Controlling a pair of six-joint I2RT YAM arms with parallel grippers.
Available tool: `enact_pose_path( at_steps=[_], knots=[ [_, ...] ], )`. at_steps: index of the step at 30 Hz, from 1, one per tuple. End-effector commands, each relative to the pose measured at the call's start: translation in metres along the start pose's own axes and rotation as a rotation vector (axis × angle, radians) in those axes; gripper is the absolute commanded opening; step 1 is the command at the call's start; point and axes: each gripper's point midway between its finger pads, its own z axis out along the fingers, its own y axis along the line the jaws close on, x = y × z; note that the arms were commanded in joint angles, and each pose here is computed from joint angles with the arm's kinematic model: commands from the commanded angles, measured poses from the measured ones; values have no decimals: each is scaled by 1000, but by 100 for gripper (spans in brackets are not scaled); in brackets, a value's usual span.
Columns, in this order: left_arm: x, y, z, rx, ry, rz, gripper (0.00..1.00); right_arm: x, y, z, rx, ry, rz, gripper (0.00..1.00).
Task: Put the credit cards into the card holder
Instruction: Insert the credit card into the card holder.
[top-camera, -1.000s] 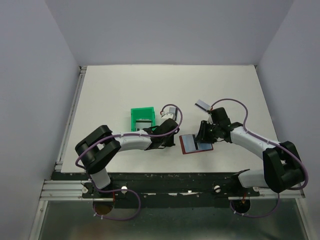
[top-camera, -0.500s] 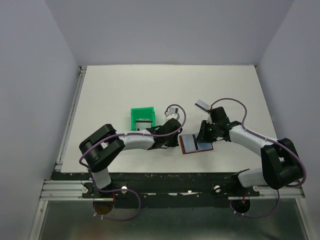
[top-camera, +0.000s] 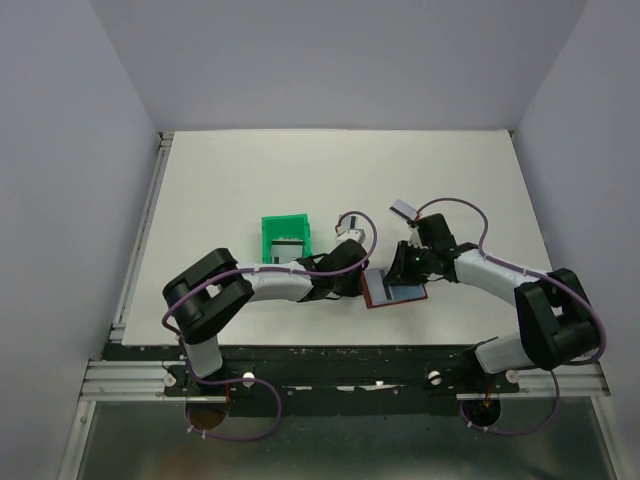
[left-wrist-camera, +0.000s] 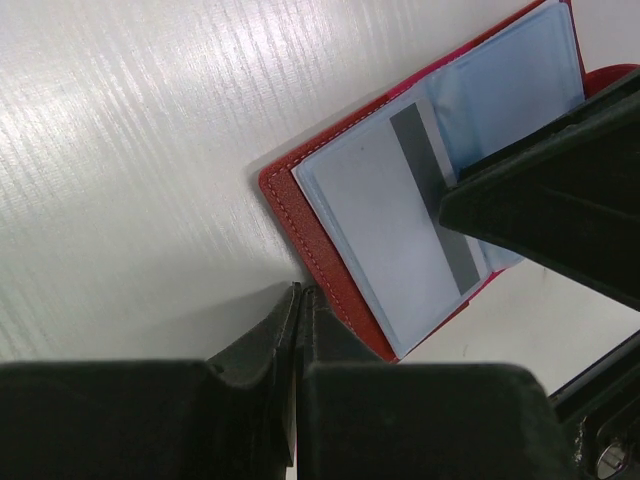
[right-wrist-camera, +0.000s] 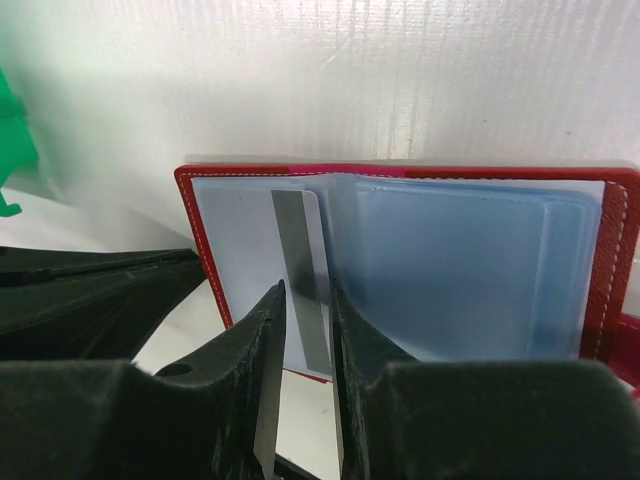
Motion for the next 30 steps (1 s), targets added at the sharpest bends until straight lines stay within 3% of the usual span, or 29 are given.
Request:
enact_pose_path(
  at_steps=[1, 11, 22, 30],
  knots=[
    [31, 15, 6, -50, 100, 14, 10, 9, 14, 5, -88, 38, 8, 31],
    [30, 17, 4, -59, 96, 15, 10, 10, 23, 4, -136, 44, 15, 31],
    [22, 33, -14, -120, 47, 11, 10, -38, 22, -37, 11, -149, -54, 37],
    [3, 36, -28, -129, -7, 2, 11, -52, 8, -41, 135, -157, -38, 37]
  ],
)
